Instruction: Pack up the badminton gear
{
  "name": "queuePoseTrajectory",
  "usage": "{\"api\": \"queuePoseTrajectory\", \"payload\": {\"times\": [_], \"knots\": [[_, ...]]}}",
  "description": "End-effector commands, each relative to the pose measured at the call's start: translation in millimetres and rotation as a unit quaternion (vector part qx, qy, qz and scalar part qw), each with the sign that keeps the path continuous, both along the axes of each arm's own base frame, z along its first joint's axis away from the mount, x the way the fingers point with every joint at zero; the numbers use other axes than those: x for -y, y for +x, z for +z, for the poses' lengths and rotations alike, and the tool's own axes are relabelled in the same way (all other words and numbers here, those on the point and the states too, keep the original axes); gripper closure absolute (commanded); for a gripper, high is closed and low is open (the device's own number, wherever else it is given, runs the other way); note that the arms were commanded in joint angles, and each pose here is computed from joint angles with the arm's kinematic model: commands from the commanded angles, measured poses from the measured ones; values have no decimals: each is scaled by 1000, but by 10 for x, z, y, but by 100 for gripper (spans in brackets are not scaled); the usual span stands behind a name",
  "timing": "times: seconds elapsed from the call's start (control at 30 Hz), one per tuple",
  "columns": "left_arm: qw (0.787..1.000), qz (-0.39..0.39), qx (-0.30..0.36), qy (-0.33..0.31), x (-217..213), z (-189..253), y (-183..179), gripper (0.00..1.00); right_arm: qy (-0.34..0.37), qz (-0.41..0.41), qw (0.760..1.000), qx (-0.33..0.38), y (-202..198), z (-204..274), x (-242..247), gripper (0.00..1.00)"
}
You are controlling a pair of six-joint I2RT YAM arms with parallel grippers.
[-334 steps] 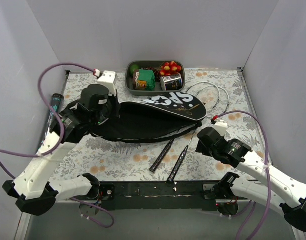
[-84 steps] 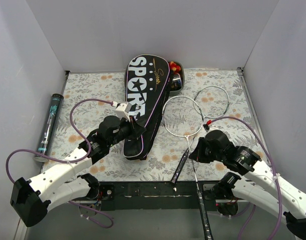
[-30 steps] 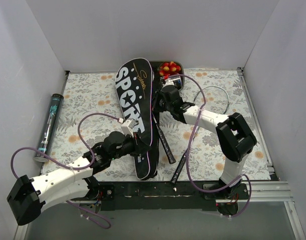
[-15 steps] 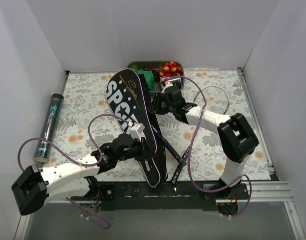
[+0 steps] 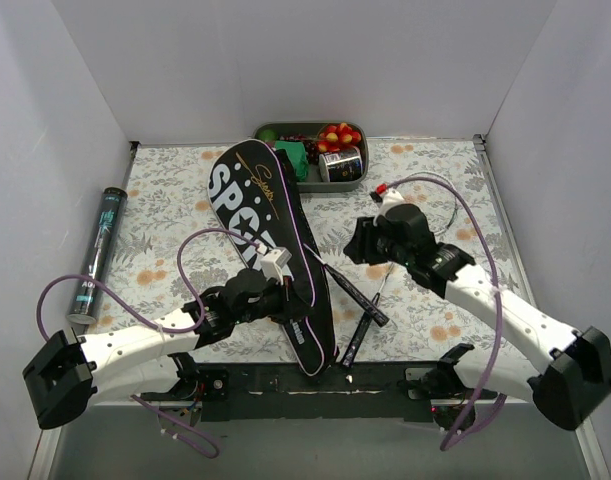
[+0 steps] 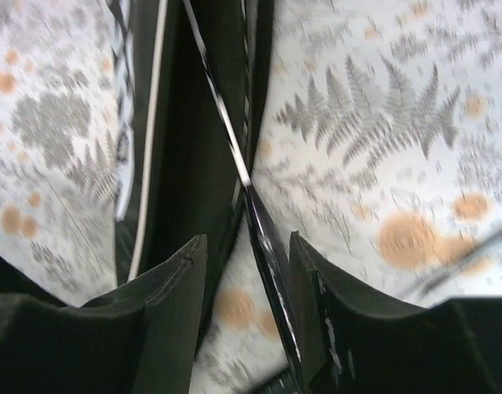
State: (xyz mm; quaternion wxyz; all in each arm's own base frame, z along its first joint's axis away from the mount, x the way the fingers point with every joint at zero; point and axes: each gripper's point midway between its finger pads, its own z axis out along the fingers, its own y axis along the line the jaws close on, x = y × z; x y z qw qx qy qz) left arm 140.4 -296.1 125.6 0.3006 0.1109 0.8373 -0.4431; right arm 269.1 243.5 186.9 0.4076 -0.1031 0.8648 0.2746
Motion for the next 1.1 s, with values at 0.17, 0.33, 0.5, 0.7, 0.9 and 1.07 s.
{"api": "queuePoseTrajectory", "payload": {"times": [0.17,0.33,0.5,0.7,0.9,1.07], "knots": [[999,-23,27,-27,200,258,-77,100,-57,51,995,-62,-819,-587,516,46],[998,-39,34,-23,271,256,-158,100,-68,76,992,-81,-1003,-783,583,43],[998,-45,39,-27,305,299,-206,100,-62,98,989,-94,-1089,-902,549,41],[997,-51,45,-39,288,373,-247,100,-78,89,986,-119,-1098,-1084,577,41],[996,-55,48,-44,269,394,-273,100,-84,93,981,-145,-1156,-1264,579,41],[996,-60,52,-45,268,411,-285,100,-89,93,980,-150,-1155,-1336,586,41]]}}
